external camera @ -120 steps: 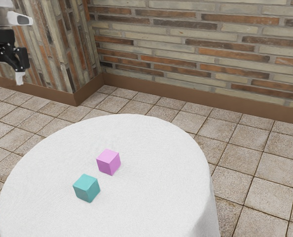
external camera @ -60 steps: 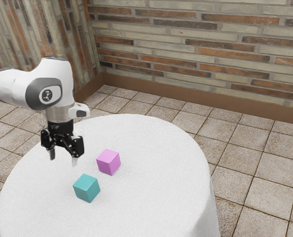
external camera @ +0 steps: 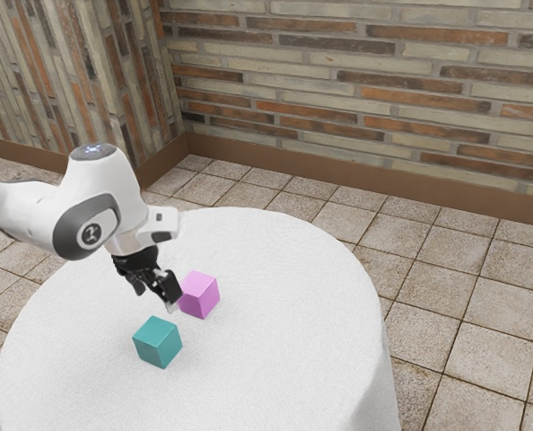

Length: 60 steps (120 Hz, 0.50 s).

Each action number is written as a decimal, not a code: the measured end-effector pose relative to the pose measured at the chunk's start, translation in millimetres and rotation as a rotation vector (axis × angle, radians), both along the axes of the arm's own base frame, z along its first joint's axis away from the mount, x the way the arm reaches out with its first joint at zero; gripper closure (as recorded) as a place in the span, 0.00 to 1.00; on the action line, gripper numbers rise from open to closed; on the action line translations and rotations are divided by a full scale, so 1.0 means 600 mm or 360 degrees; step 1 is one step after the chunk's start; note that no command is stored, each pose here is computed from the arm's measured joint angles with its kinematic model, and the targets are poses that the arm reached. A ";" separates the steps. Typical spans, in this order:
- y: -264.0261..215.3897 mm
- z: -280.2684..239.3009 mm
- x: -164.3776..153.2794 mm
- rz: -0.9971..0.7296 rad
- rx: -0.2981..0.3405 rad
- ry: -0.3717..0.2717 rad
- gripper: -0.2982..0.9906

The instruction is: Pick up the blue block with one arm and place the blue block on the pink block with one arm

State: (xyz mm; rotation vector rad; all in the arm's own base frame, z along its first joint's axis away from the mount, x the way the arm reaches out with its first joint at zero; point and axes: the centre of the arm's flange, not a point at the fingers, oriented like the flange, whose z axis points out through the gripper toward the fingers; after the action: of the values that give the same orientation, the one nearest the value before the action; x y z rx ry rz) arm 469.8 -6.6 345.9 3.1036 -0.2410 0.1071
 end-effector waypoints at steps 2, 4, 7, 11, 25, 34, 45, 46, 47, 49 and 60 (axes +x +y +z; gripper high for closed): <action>0.001 -0.001 -0.003 -0.0007 -0.0008 -0.0001 0.25; 0.002 -0.003 -0.006 -0.0014 -0.0015 -0.0001 0.25; 0.003 -0.005 -0.011 -0.0025 -0.0026 -0.0002 0.25; 0.004 -0.006 -0.016 -0.0041 -0.0038 -0.0004 0.25; 0.002 -0.010 -0.030 -0.0064 -0.0066 0.0011 0.25; 0.001 -0.009 -0.033 -0.0061 -0.0074 0.0024 0.25; 0.000 -0.015 -0.042 -0.0055 -0.0081 0.0063 0.25; 0.000 -0.016 -0.043 -0.0053 -0.0082 0.0067 0.25; 0.000 -0.016 -0.044 -0.0052 -0.0083 0.0071 0.25; 0.000 -0.017 -0.046 -0.0049 -0.0085 0.0079 0.25; -0.001 -0.021 -0.053 -0.0038 -0.0090 0.0117 0.25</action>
State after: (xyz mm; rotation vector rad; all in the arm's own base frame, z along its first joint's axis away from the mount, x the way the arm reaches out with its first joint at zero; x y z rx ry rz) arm 438.0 -7.0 333.6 3.0404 -0.2678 -0.0010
